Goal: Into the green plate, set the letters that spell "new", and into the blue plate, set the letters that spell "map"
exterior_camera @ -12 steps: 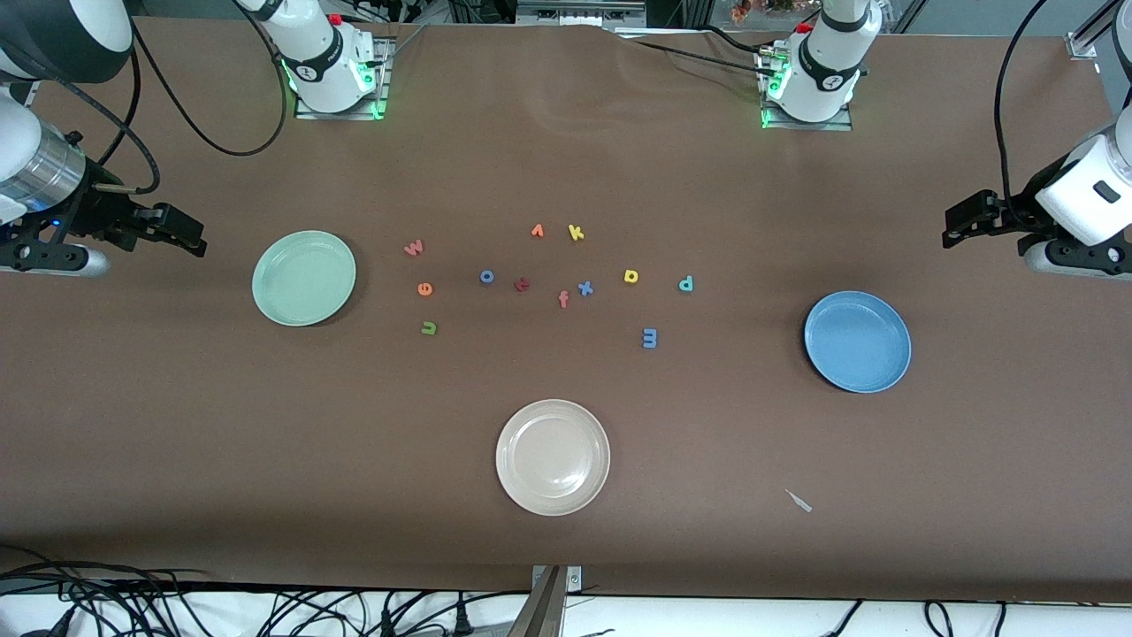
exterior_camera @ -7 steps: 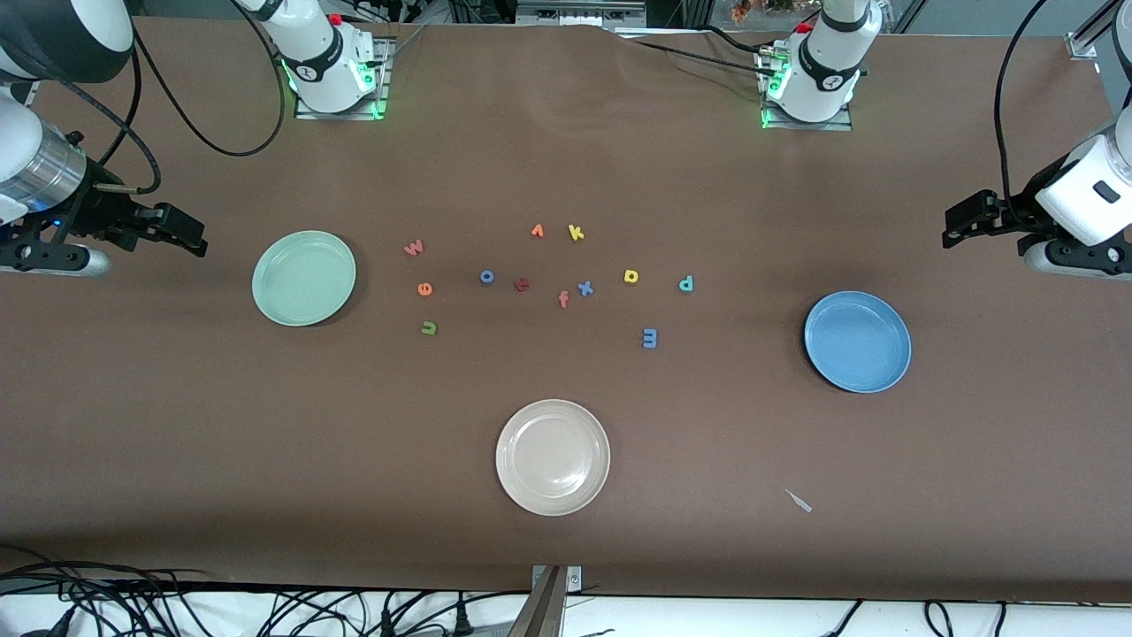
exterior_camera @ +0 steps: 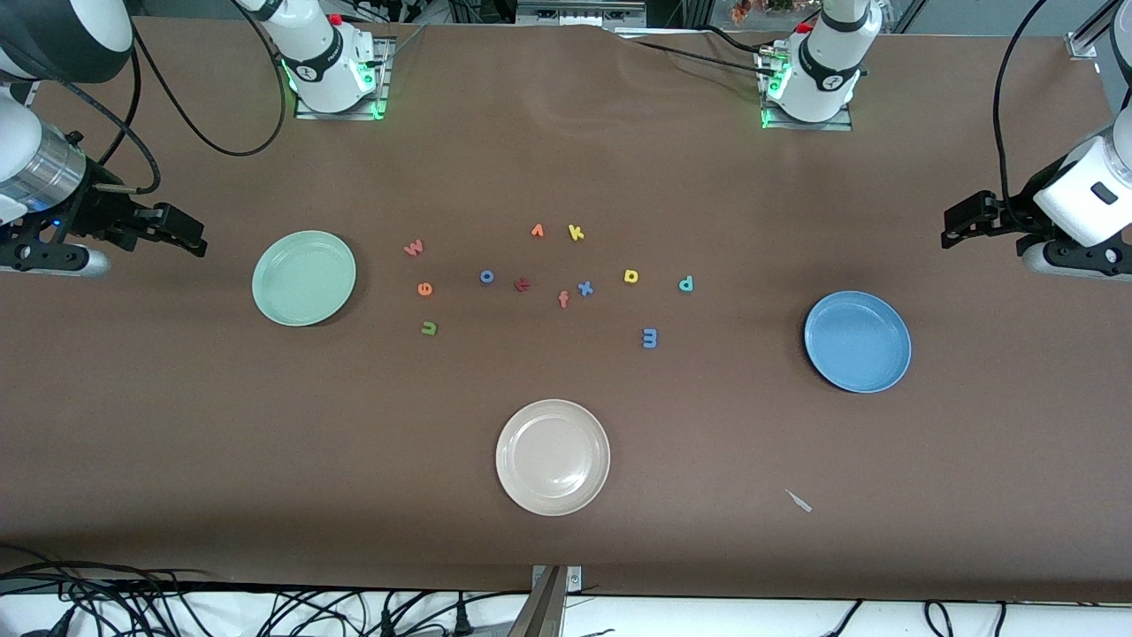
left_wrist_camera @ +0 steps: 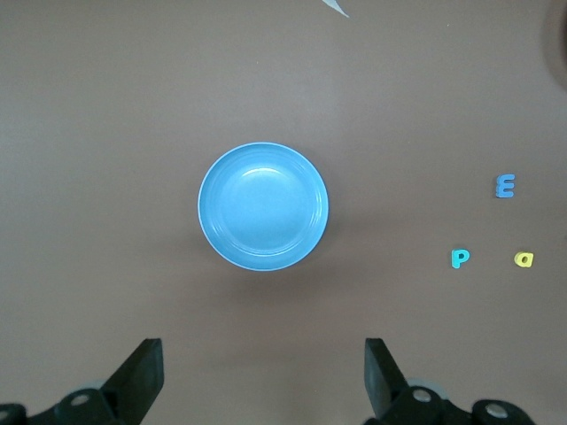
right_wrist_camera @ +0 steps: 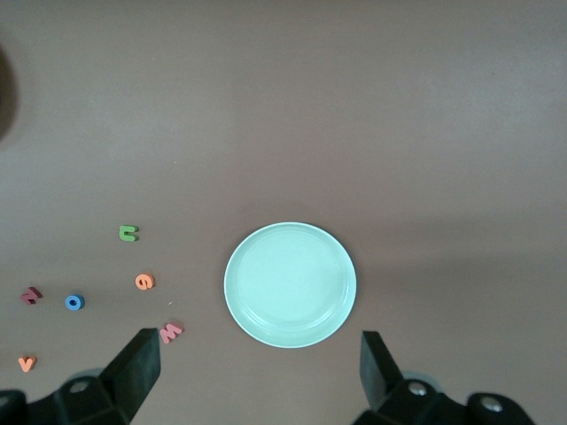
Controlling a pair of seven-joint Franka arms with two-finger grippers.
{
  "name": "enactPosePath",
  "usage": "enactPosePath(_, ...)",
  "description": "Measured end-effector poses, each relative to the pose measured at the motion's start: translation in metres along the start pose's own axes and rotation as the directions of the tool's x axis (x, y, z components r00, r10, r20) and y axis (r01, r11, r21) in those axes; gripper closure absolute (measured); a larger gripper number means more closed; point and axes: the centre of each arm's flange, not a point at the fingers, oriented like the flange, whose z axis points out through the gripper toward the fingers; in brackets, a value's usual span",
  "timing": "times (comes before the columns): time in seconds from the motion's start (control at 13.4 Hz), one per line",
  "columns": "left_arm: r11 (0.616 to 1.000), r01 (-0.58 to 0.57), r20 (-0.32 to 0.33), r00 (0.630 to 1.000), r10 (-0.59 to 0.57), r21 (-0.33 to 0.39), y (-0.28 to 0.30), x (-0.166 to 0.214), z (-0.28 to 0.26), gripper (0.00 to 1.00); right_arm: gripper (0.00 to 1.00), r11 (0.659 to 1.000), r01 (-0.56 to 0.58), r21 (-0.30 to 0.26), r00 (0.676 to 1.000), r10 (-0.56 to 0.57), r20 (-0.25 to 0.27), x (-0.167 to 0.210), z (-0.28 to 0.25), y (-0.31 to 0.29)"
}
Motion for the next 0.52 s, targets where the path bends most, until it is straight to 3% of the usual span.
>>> enactPosePath(0.52,1.0,0.0,-0.002,1.0,0.0,0.0,0.0,0.0004,0.0028,0.0,0.0,1.0,0.0,0.0,1.0,0.0,0.0,0.0,0.0,0.0)
